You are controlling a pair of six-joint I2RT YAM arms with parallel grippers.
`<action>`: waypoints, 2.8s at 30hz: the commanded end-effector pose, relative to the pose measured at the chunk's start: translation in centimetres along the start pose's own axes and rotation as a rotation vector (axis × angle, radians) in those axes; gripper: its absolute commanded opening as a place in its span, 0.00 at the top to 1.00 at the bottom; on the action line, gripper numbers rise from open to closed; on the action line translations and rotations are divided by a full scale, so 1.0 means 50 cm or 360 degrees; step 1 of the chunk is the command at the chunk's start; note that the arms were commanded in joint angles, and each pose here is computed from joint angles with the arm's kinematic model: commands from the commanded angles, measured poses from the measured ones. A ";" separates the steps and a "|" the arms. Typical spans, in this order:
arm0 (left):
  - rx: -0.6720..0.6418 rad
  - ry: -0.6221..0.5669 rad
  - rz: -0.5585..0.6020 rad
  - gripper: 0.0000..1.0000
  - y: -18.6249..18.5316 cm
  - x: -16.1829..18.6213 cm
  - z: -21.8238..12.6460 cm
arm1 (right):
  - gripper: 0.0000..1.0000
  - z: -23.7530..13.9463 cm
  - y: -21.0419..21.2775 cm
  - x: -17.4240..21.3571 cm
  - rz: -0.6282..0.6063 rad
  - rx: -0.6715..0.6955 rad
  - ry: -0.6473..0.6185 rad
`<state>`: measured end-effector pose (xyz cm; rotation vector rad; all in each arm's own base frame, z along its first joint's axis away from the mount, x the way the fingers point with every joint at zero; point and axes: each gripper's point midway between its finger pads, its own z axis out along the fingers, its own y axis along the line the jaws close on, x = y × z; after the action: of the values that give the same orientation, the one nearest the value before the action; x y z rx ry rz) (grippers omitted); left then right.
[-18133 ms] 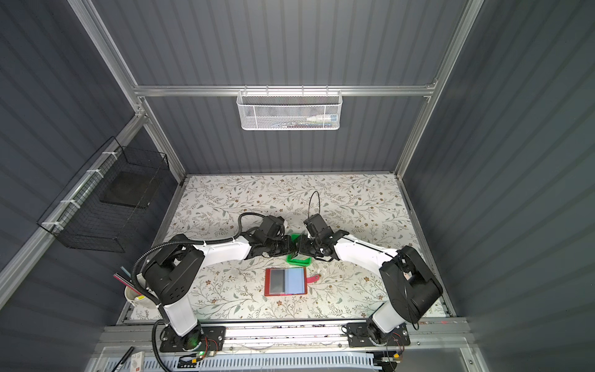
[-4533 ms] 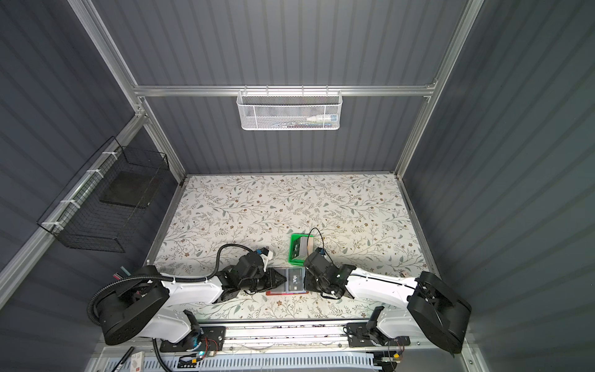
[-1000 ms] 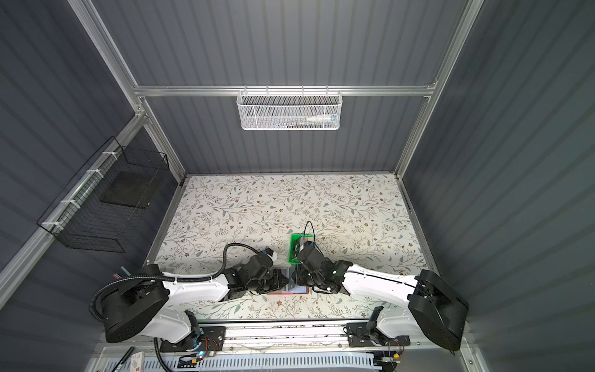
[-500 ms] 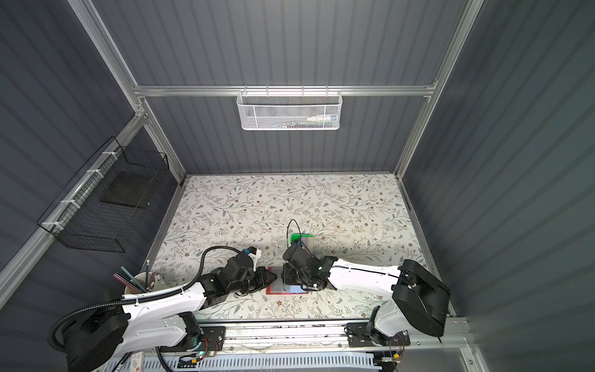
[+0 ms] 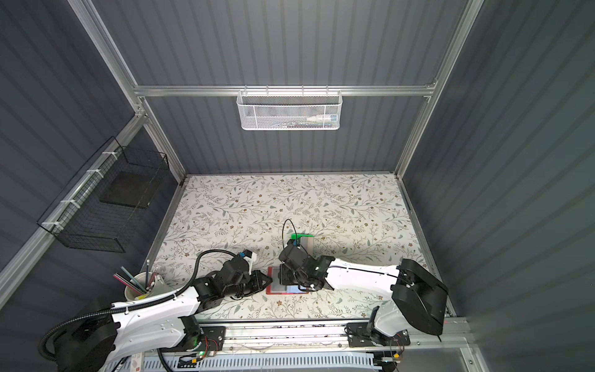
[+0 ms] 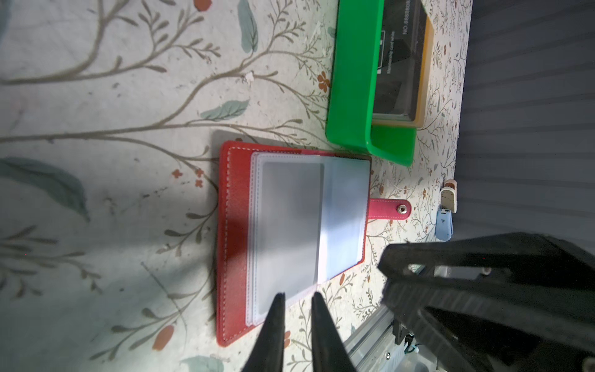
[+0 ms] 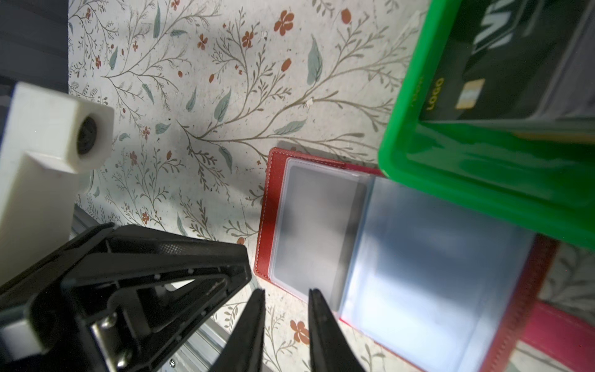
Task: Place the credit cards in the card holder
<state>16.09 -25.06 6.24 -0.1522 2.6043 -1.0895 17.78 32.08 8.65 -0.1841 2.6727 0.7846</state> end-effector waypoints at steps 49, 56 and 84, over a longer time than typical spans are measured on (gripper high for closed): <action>-0.0091 0.0080 0.0416 0.77 -0.165 -0.139 0.170 | 0.36 -0.159 -0.195 -0.159 0.0158 0.0267 -0.0304; -0.0057 0.0105 0.0472 0.76 -0.167 -0.142 0.144 | 0.19 -0.134 -0.221 -0.175 0.0193 0.0385 -0.0327; -0.0012 0.0058 0.0430 0.76 -0.159 -0.169 0.124 | 0.03 0.005 -0.223 -0.206 0.0135 0.0361 -0.0144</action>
<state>25.25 -32.86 9.63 0.2514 2.5827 -0.9838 29.37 22.67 6.73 0.0636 2.6692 0.4934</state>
